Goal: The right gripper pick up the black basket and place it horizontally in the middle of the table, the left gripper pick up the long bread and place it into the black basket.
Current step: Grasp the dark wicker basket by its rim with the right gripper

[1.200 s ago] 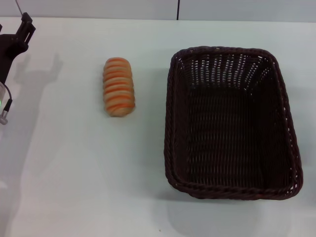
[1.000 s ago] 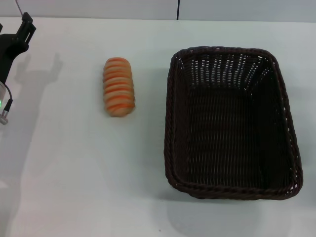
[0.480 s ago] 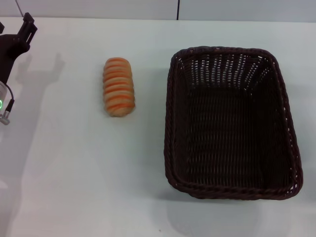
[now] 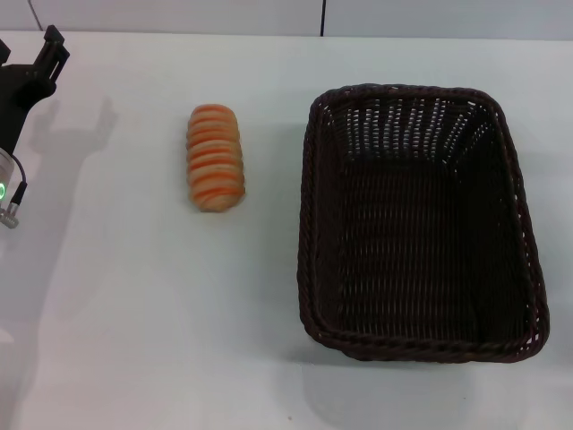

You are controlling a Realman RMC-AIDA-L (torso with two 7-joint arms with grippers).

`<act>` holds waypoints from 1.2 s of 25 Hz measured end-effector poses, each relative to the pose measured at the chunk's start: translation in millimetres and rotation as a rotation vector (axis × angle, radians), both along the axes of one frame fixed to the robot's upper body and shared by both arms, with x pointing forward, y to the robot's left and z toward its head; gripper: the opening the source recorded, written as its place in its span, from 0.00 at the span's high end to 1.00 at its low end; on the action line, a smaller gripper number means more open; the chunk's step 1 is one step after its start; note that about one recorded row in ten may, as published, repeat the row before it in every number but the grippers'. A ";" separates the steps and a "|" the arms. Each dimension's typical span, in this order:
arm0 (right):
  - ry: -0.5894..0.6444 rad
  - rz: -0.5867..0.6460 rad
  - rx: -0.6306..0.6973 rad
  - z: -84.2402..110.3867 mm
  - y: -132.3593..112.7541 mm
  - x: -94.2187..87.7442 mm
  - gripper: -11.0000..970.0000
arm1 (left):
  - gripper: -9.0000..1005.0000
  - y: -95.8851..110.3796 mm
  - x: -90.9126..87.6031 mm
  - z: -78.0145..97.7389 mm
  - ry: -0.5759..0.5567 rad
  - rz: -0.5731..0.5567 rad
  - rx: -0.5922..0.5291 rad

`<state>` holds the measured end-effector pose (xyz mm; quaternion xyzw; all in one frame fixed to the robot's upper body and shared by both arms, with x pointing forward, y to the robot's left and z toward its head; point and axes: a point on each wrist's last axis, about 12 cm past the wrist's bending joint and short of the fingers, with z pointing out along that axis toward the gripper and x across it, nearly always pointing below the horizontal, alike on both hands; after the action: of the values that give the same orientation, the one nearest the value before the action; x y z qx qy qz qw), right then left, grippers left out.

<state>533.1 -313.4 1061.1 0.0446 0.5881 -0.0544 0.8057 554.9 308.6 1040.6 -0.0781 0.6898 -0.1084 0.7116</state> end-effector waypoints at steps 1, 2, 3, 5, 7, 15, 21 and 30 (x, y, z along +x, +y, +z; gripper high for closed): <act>0.000 0.000 0.000 0.0 0.0 0.0 0.26 | 0.18 0.0 0.0 0.0 0.000 0.000 0.000; 0.000 -0.001 0.000 -0.1 -0.2 -0.1 0.26 | 0.18 0.0 0.1 0.1 0.000 0.000 0.000; 0.000 -0.001 0.000 -0.1 -0.2 -0.2 0.26 | 0.18 -0.1 0.3 0.2 -0.001 0.000 0.000; 0.000 -0.002 0.001 -0.4 -0.1 -0.6 0.26 | 0.18 -0.4 0.9 0.4 -0.001 -0.002 0.001; 0.001 -0.003 0.001 -0.6 -0.2 -0.8 0.26 | 0.18 -0.5 1.2 0.5 -0.001 -0.002 0.002; 0.002 -0.013 0.007 -1.2 -1.8 -1.8 0.26 | 0.18 -1.2 2.8 1.4 -0.004 -0.005 0.005; 0.001 -0.013 0.008 -0.8 -1.5 -1.4 0.26 | 0.18 -6.4 5.2 5.8 -0.018 -0.033 -0.019; 0.005 -0.016 0.010 -2.4 -2.2 -3.5 0.26 | 0.18 -28.9 13.5 39.3 -0.015 -0.154 -0.015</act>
<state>529.6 -315.7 1058.7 0.0533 0.5899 -0.0582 0.8036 568.4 279.7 1080.0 -0.0294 0.6876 -0.1684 0.7057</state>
